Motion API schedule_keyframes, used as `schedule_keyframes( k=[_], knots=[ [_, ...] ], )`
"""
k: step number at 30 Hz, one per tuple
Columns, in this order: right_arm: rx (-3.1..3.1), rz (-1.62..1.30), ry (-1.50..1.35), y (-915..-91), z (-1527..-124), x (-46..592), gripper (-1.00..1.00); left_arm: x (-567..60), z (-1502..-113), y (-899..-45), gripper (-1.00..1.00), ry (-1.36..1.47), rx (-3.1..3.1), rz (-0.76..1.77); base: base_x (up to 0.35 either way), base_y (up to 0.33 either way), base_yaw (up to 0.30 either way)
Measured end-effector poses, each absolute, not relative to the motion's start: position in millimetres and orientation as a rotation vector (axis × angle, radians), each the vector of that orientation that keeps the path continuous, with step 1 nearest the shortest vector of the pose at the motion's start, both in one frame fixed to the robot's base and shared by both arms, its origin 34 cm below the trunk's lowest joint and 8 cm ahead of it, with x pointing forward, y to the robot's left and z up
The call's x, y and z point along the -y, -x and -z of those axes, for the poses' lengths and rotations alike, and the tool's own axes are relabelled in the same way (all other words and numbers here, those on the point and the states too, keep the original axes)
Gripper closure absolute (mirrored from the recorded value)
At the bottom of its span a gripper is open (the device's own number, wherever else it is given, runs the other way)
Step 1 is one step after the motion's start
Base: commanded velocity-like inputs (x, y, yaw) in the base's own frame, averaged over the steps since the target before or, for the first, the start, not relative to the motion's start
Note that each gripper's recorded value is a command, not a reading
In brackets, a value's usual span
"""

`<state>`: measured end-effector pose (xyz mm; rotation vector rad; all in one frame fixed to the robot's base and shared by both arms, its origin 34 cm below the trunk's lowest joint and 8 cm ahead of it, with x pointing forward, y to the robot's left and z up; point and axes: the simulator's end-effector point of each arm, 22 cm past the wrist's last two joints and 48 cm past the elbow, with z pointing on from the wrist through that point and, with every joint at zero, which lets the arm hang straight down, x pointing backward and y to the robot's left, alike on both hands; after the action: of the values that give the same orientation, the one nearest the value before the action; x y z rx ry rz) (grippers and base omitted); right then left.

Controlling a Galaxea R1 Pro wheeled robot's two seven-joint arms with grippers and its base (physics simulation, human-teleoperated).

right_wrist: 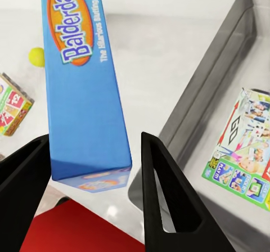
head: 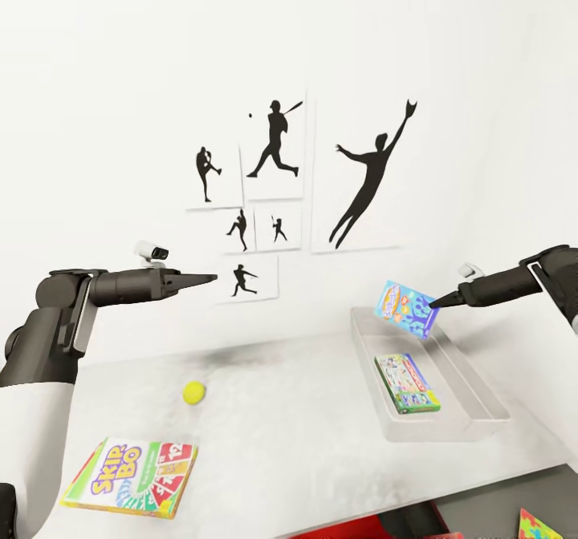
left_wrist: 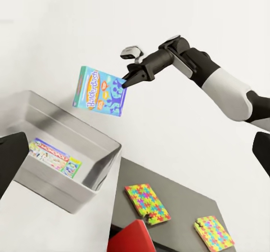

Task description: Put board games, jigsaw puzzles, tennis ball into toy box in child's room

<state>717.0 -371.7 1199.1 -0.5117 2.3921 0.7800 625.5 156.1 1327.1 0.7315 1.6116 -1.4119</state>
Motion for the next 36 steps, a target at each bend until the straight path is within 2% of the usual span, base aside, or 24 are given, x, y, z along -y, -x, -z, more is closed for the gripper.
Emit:
schedule_keyframes(
  k=[21, 36],
  knots=[
    [-2.401, -0.803, 0.481, -733, -1199, 365, 1.00, -156, -1315, -634, -1.00, -0.730, -1.625, 1.410, 0.000, 0.000, -0.104],
    [-2.385, -0.853, 0.525, -752, -1206, 326, 1.00, -166, -1304, -642, -1.00, -0.712, -1.651, 1.395, 0.000, 0.000, -0.089]
  ],
)
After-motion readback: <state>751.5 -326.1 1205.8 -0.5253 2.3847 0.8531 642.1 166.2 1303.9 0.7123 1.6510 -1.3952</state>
